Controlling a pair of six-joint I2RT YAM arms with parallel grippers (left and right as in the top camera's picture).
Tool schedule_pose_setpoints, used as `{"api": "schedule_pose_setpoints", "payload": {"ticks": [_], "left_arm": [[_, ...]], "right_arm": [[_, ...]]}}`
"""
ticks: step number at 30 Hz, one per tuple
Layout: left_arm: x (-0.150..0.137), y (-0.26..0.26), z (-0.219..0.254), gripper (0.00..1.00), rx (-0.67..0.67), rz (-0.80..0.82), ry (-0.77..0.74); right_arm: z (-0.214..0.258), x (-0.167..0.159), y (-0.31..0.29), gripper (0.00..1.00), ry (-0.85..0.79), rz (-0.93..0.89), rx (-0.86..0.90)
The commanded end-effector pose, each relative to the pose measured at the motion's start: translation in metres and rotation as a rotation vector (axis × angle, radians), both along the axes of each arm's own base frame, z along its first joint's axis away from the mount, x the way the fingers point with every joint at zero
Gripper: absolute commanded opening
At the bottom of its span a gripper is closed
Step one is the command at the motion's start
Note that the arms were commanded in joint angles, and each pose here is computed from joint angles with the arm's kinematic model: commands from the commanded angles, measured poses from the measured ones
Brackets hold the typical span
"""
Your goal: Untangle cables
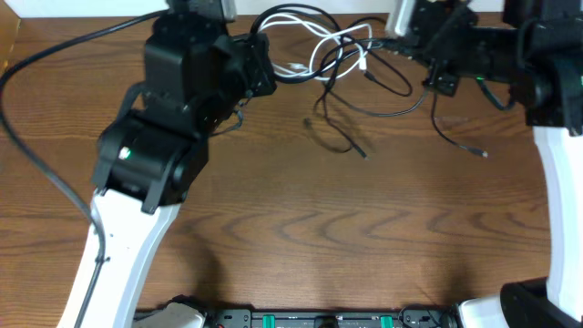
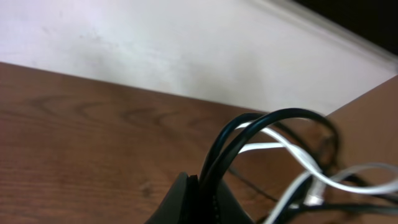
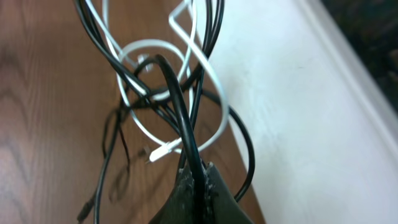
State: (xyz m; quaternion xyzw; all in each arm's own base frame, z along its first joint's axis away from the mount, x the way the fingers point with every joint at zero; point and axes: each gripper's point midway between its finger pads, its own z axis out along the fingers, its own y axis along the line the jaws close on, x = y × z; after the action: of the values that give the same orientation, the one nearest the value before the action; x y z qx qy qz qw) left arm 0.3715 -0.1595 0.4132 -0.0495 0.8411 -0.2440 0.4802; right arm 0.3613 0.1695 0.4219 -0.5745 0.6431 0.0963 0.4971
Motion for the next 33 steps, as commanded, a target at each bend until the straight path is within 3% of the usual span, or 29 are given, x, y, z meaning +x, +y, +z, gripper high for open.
{"api": "schedule_pose_setpoints", "payload": {"ticks": [1,8,14,26,29,30,33], "left_arm": [[0.021,0.001,-0.022,0.08,0.085,0.009,0.030],[0.051,0.000,-0.061,0.08,0.137,0.018,0.102],[0.065,0.013,-0.077,0.08,0.179,0.040,0.129],[0.077,0.139,-0.097,0.08,0.227,0.308,0.234],[0.072,0.125,-0.098,0.08,0.183,0.195,0.245],[0.071,0.112,-0.096,0.08,0.165,0.132,0.237],[0.067,0.082,-0.093,0.08,0.165,0.059,0.222]], "right_arm": [[0.016,-0.009,-0.011,0.01,-0.022,-0.048,0.023],[0.028,-0.012,-0.026,0.01,-0.077,-0.129,-0.010],[0.065,-0.020,-0.029,0.01,-0.168,-0.175,0.073],[0.090,-0.039,-0.080,0.01,-0.285,-0.437,-0.029],[0.086,-0.043,-0.088,0.01,-0.272,-0.464,-0.047],[0.084,-0.044,-0.087,0.02,-0.262,-0.462,-0.049],[0.078,-0.044,-0.083,0.29,-0.219,-0.451,-0.022]]}}
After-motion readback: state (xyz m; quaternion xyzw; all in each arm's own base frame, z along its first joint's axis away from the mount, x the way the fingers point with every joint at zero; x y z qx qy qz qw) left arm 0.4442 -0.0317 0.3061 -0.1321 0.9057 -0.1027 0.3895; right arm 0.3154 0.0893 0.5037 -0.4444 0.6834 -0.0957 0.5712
